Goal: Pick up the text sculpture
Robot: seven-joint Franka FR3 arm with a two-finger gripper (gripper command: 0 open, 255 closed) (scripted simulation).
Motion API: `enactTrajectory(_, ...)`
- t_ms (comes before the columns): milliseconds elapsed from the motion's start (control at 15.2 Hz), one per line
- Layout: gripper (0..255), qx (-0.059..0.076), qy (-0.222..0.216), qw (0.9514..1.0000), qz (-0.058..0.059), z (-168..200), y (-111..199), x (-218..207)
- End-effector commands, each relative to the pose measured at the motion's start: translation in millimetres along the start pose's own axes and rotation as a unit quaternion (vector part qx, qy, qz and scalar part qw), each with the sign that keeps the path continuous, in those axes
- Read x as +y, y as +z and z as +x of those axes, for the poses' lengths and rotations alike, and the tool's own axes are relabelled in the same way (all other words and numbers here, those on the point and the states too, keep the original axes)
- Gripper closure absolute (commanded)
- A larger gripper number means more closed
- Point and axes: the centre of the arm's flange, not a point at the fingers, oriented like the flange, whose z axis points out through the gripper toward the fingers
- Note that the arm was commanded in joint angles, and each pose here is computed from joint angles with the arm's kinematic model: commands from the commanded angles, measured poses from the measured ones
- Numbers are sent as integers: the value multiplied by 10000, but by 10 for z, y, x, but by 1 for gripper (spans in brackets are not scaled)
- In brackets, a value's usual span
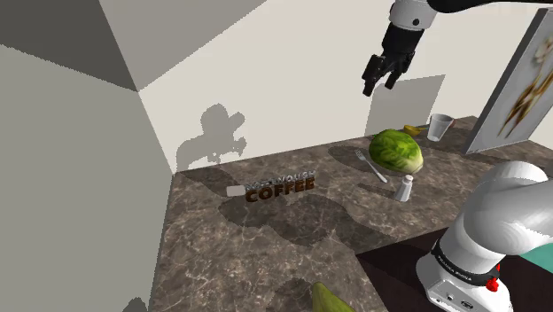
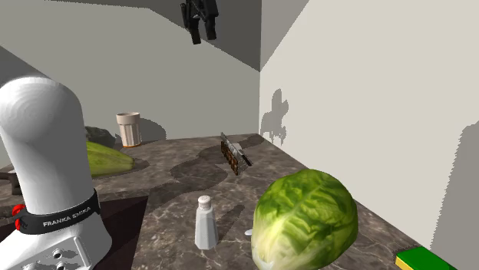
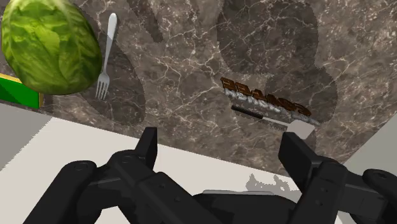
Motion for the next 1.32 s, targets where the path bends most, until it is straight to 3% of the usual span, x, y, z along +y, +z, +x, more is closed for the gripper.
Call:
enactTrajectory(0, 0, 0, 0, 10000, 0, 0, 0, 0)
enactTrajectory(264, 0, -126, -729, 9973, 0, 336, 416, -133)
enactTrajectory(594, 0, -282, -1635, 9861, -1, 709, 948, -365)
enactTrajectory(924, 0, -435, -2526, 9666, -1, 1017, 1490, -660)
enactTrajectory(1254, 0, -585, -3396, 9387, -2, 1249, 2041, -1003)
